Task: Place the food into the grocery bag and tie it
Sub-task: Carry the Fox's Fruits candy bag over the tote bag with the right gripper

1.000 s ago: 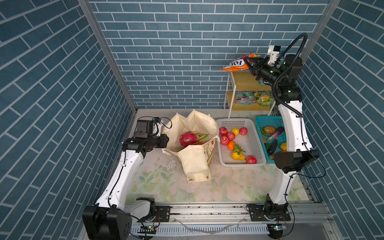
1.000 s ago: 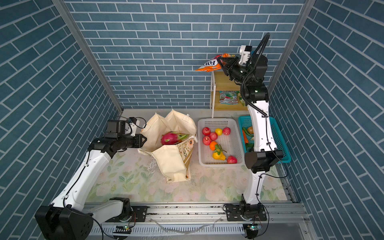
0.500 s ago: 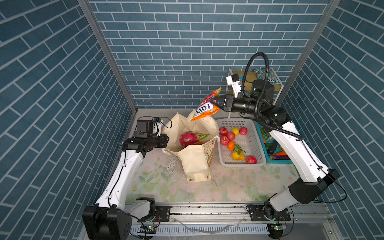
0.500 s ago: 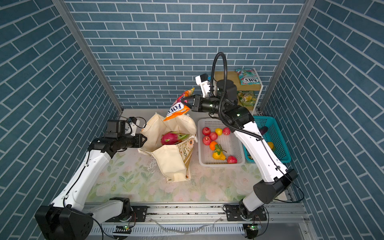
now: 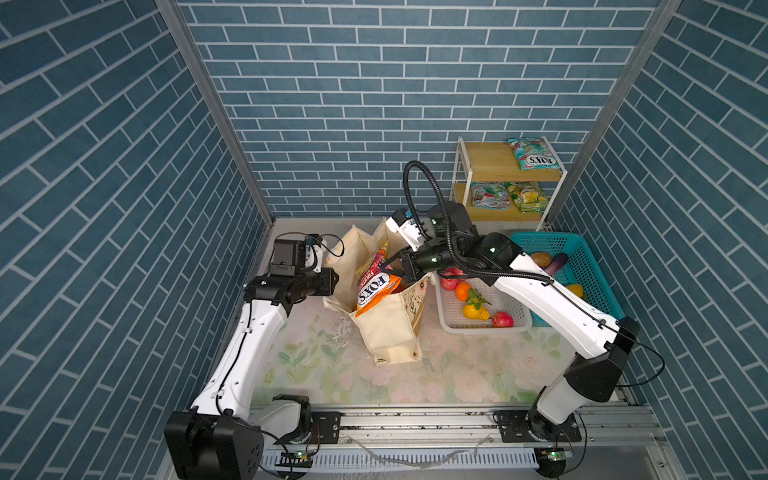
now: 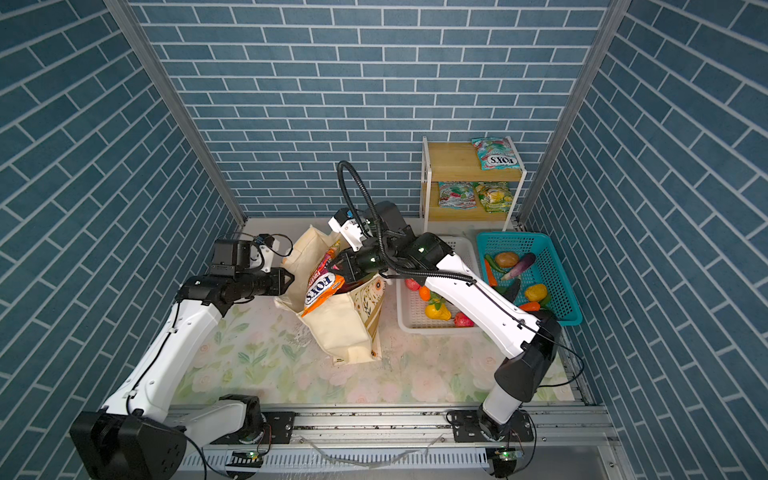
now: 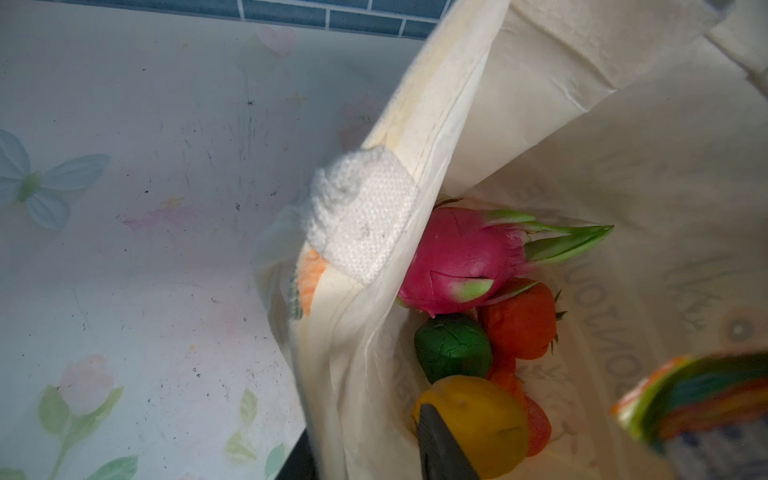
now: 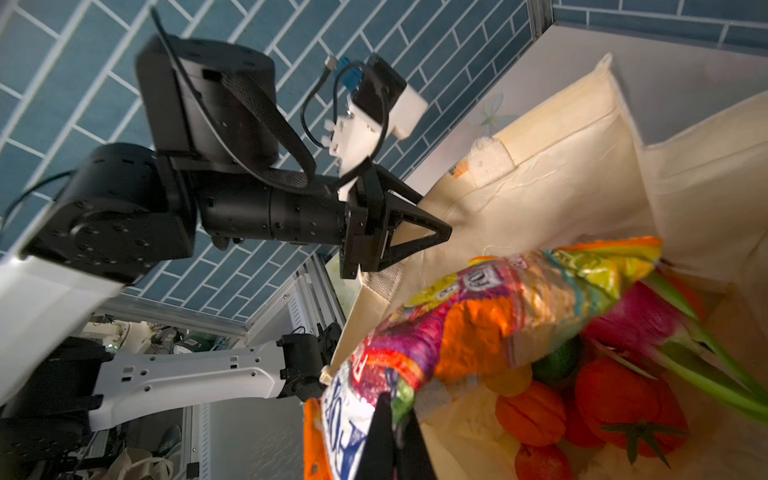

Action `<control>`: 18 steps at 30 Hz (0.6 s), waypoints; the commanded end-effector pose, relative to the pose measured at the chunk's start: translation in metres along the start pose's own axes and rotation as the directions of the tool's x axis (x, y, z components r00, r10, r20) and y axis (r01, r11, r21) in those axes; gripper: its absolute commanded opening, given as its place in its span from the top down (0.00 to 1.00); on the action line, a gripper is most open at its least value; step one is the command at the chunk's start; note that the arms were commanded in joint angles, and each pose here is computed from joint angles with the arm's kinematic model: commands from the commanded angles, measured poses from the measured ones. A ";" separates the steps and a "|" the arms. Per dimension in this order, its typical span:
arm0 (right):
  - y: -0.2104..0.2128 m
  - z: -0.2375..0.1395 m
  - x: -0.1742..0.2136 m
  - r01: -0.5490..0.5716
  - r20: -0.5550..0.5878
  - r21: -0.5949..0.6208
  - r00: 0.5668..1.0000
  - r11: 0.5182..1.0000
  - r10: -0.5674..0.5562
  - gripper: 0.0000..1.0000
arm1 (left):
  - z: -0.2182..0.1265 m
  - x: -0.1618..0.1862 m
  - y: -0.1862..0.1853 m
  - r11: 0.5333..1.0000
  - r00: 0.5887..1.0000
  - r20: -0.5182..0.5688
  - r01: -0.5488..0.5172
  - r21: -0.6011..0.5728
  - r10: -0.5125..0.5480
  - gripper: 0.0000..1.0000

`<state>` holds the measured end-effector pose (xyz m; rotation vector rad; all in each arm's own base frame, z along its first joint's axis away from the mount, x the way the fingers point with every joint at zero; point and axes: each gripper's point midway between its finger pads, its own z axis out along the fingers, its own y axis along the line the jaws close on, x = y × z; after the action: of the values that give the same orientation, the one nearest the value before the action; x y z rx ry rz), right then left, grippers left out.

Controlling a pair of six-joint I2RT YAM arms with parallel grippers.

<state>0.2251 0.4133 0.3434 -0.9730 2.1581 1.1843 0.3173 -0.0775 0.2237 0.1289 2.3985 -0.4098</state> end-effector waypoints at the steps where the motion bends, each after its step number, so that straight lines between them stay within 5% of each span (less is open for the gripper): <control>1: -0.017 0.007 0.002 0.057 -0.024 0.076 0.998 0.995 -0.055 1.00 | -0.002 0.003 -0.005 1.000 1.000 0.007 -0.006 0.019 0.006 0.62; 9: -0.031 0.020 -0.018 0.026 0.012 0.110 1.000 0.994 -0.028 1.00 | -0.004 0.002 -0.005 1.000 1.000 0.011 -0.007 0.021 0.007 0.62; 18: -0.092 0.029 -0.029 -0.045 0.047 0.239 0.998 0.970 0.035 1.00 | -0.005 0.002 -0.006 1.000 1.000 0.014 -0.009 0.026 0.008 0.62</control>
<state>0.2935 0.4189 0.2995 -0.8429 2.2653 0.9872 0.3152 -0.0781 0.2265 0.1327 2.3874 -0.4154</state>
